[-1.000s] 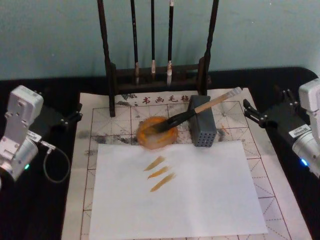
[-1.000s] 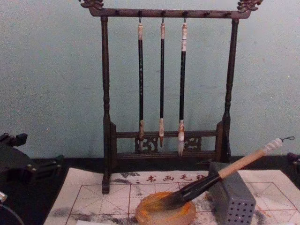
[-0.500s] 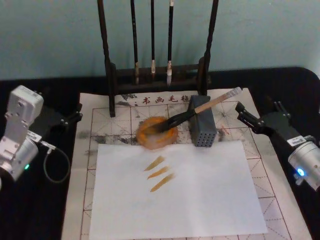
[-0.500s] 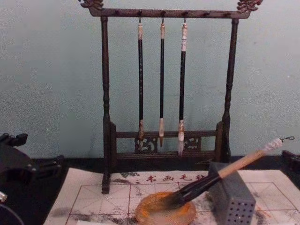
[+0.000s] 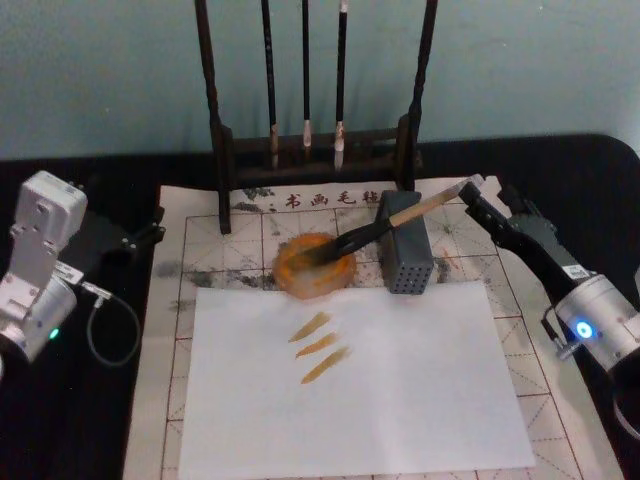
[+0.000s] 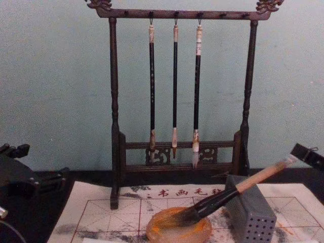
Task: Pick up the brush from the inkstone, write on the paper, then place the brush back to its original position.
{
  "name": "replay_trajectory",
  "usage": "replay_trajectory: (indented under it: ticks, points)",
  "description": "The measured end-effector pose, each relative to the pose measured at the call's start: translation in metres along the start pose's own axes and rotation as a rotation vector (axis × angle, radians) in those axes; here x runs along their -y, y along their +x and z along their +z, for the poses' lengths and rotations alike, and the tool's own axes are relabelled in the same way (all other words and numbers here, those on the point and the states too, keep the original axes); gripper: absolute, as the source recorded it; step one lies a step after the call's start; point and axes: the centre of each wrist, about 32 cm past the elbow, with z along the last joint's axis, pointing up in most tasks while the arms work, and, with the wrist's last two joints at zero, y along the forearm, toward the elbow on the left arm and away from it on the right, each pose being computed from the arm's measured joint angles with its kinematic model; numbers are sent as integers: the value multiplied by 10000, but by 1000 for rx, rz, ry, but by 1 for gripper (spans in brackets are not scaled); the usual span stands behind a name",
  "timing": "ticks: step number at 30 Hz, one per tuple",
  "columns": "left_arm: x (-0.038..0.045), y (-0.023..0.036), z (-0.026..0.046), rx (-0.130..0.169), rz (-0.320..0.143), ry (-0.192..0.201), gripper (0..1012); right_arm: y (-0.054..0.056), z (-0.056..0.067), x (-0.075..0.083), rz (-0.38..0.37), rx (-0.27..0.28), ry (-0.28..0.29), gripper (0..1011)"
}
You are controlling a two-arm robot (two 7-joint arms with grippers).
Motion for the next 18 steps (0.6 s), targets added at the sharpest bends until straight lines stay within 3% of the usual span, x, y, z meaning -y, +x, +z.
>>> replay_trajectory:
  ticks: [6,18]
  points:
    - [0,0,0,0,0,0,1001,34,-56,-126,17,-108,1,1002]
    - [0,0,0,0,0,0,1001,71,-161,-251,26,-236,-18,1003]
